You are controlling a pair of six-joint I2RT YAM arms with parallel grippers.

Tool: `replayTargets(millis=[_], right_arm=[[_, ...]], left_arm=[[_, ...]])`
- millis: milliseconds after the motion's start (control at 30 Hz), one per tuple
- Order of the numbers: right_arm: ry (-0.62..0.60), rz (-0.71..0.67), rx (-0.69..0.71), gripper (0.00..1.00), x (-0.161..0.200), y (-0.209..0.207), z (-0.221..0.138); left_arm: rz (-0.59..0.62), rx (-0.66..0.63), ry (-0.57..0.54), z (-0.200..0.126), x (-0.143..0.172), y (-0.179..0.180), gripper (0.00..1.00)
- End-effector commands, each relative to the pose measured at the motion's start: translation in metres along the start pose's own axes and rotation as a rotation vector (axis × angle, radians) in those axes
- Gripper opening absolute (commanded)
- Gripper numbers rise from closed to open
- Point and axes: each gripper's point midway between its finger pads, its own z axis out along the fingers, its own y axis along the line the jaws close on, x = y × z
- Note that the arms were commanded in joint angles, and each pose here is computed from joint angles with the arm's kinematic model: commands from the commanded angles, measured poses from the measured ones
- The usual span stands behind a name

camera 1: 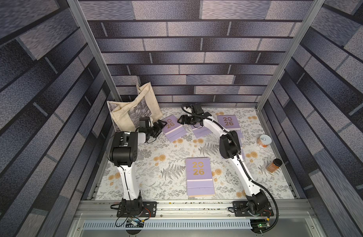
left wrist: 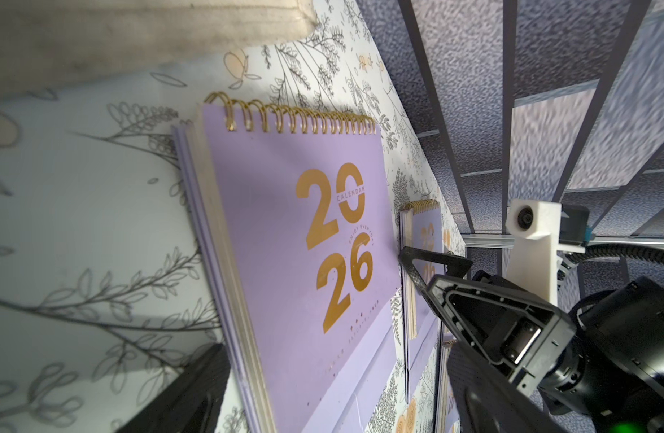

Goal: Stack the calendars
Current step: Pick up the calendar at the center of the board.

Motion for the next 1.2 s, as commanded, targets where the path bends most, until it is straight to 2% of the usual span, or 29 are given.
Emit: replayTargets(millis=[0,267,500,667,900,1167], right_arm=[[0.017,-0.006,-0.027,0.78,0.008,0.002,0.01],[0.062,0.026,-0.054,0.78,0.028,0.008,0.029],[0.107,0.029,-0.076,0.78,0.046,0.022,0.043],[0.128,0.05,-0.087,0.78,0.054,0.023,0.047],[0.135,0.059,-0.087,0.78,0.057,0.021,0.048],[0.143,0.066,-0.091,0.78,0.059,0.02,0.048]], left_arm=[[-0.084,-0.143,0.094,0.004,0.03,0.052,0.94],[-0.083,-0.153,0.099,0.008,0.03,0.058,0.94],[-0.064,-0.093,0.092,0.014,0.032,0.052,0.94],[-0.033,0.043,0.08,0.016,0.031,0.025,0.94],[0.033,0.2,0.137,0.02,0.036,-0.017,0.94],[0.043,0.416,0.156,0.002,0.035,-0.07,0.92]])
